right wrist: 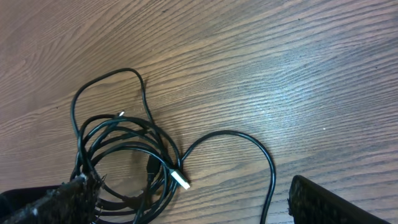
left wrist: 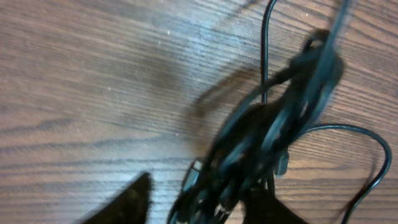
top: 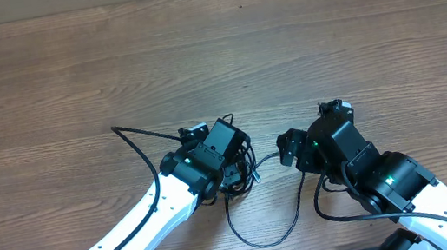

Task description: Untangle cables

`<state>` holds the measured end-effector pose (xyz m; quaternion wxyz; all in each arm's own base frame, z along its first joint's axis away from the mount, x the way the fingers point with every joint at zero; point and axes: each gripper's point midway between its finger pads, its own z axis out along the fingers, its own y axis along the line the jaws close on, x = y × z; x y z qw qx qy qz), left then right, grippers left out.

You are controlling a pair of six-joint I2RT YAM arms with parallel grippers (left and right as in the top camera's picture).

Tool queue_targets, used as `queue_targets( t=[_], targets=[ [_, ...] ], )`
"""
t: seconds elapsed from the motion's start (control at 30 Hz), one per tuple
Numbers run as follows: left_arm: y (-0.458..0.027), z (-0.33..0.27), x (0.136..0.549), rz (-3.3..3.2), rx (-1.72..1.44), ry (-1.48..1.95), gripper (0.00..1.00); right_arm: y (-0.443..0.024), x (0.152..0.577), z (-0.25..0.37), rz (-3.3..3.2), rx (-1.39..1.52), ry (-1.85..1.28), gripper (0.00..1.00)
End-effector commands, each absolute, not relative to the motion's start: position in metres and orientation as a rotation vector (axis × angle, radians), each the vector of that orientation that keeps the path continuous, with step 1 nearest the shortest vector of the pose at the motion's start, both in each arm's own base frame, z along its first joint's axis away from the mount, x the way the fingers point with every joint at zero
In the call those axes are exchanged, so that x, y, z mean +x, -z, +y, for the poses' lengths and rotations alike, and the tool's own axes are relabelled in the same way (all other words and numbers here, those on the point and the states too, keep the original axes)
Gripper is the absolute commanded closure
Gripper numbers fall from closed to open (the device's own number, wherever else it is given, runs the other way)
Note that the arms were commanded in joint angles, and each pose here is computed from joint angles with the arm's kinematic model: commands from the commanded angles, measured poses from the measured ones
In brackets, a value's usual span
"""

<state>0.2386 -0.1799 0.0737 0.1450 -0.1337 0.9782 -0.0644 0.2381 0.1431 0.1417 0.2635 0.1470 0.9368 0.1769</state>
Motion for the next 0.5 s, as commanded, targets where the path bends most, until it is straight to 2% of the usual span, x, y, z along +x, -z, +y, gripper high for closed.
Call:
queue_targets(
  t=[0.0,0.27,0.37,0.47],
  targets=[
    [-0.071,-0.176,0.239,2.809,-0.392,0.155,0.65,-0.156,0.245,0.143,2.490,0.403,-0.488,0.05],
    [-0.068,-0.177,0.238,2.813,-0.409,0.151,0.96,-0.156,0.244,0.143,2.491,0.404,-0.487,0.05],
    [-0.069,-0.179,0.243,2.797,-0.394,0.165,0.96,-0.156,0.244,0.143,2.492,0.403,-0.489,0.05],
    [-0.075,-0.189,0.254,2.766,-0.188,0.195,0.96,-0.156,0.241,0.149,2.511,0.388,-0.530,0.05]
  ],
)
